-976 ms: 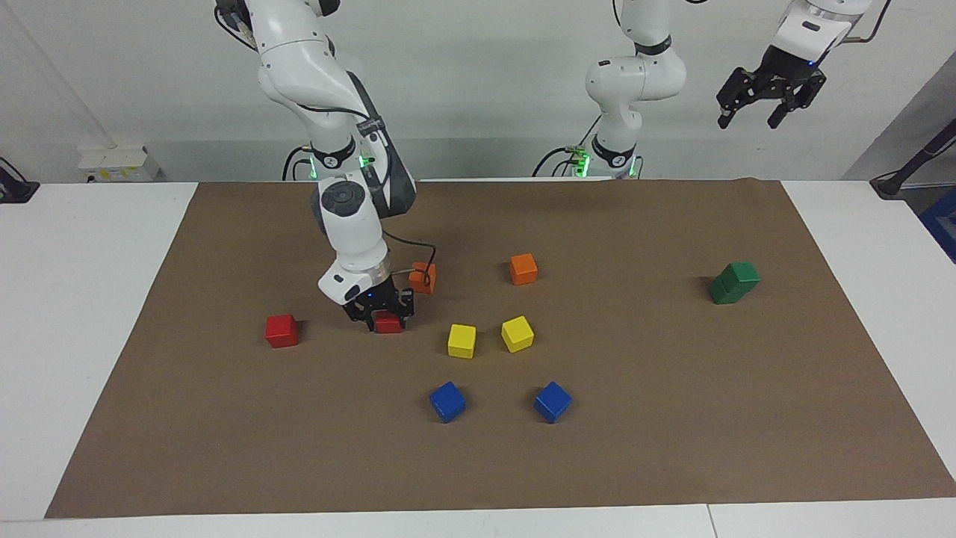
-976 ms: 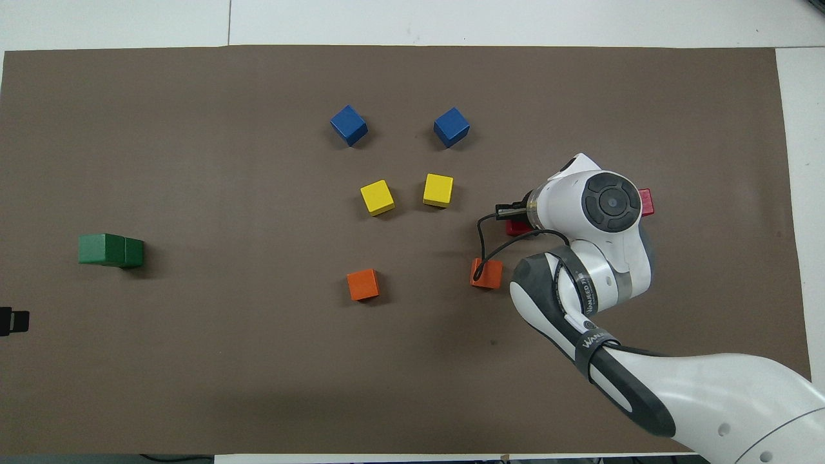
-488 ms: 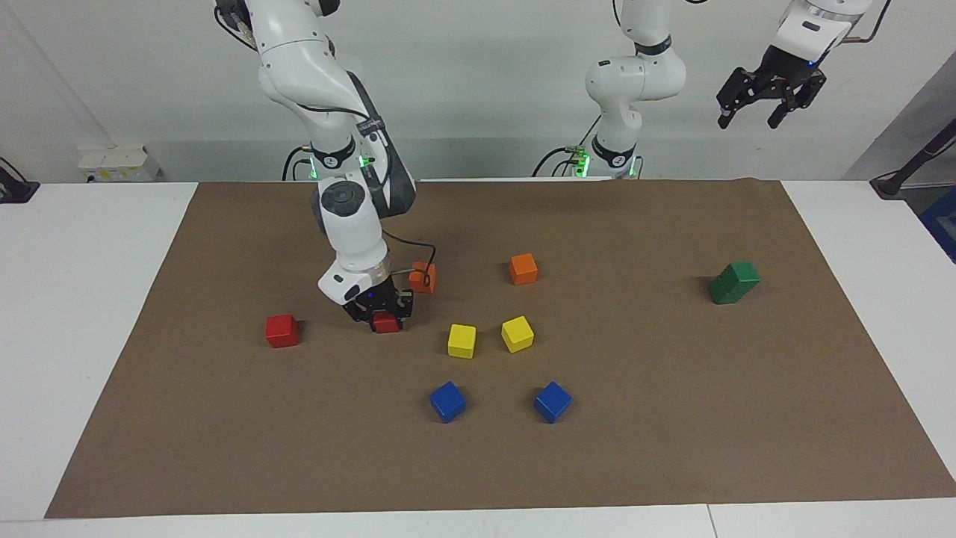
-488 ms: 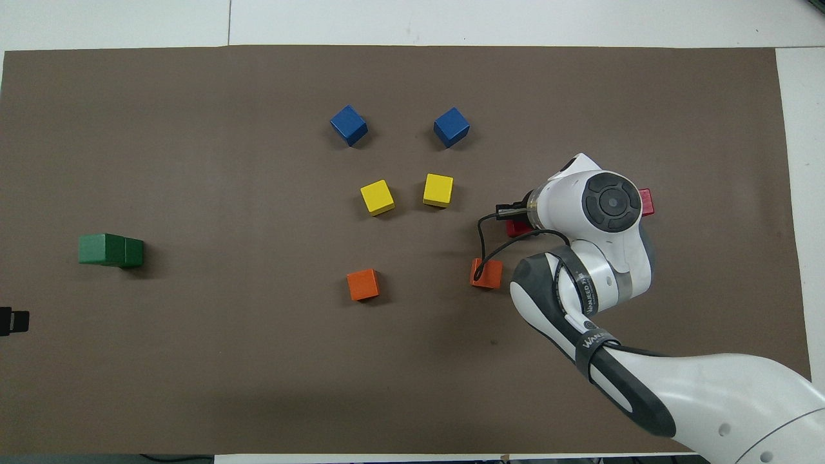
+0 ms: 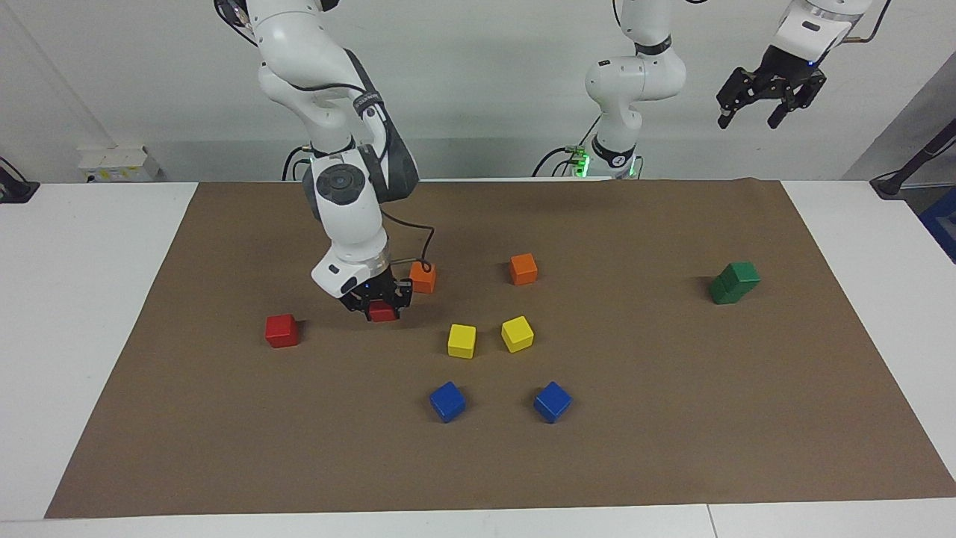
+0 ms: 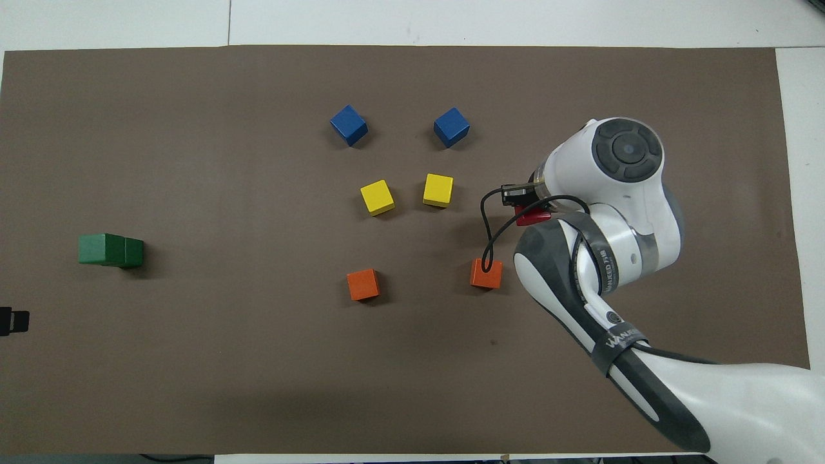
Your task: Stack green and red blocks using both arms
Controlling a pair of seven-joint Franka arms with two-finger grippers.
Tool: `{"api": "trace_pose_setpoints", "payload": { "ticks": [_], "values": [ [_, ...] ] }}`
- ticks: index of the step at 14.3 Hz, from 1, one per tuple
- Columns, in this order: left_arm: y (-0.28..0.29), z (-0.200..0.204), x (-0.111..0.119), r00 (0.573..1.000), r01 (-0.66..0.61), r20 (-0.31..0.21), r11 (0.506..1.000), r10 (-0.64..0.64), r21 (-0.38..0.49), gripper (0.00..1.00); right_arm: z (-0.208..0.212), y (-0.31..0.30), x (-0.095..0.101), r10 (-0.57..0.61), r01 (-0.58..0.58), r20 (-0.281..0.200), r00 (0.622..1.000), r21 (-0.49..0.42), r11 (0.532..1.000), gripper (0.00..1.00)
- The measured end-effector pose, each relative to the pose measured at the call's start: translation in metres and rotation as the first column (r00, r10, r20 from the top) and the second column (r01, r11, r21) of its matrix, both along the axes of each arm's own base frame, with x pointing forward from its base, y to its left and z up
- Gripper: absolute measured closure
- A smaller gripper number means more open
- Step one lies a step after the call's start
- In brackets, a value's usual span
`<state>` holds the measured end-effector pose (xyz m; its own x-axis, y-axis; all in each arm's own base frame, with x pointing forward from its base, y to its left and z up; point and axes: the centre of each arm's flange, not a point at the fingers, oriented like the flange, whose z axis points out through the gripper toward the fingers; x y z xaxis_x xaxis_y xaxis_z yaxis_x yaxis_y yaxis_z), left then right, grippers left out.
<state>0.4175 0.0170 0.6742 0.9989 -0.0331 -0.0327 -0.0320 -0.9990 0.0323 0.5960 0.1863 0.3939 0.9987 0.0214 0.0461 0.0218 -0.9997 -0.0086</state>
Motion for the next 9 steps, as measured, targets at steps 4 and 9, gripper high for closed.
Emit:
{"api": "trace_pose_setpoints", "payload": {
  "ticks": [4,9],
  "values": [
    [0.0,0.0,0.0,1.0,0.0,0.0,1.0,0.0,0.0,0.0,0.055,-0.055,0.021,0.101,-0.101,-0.005,0.995,-0.021,0.995,0.45],
    [0.0,0.0,0.0,1.0,0.0,0.0,1.0,0.0,0.0,0.0,0.06,-0.201,0.037,0.083,-0.084,-0.009,0.996,-0.026,0.996,0.45]
  ]
}}
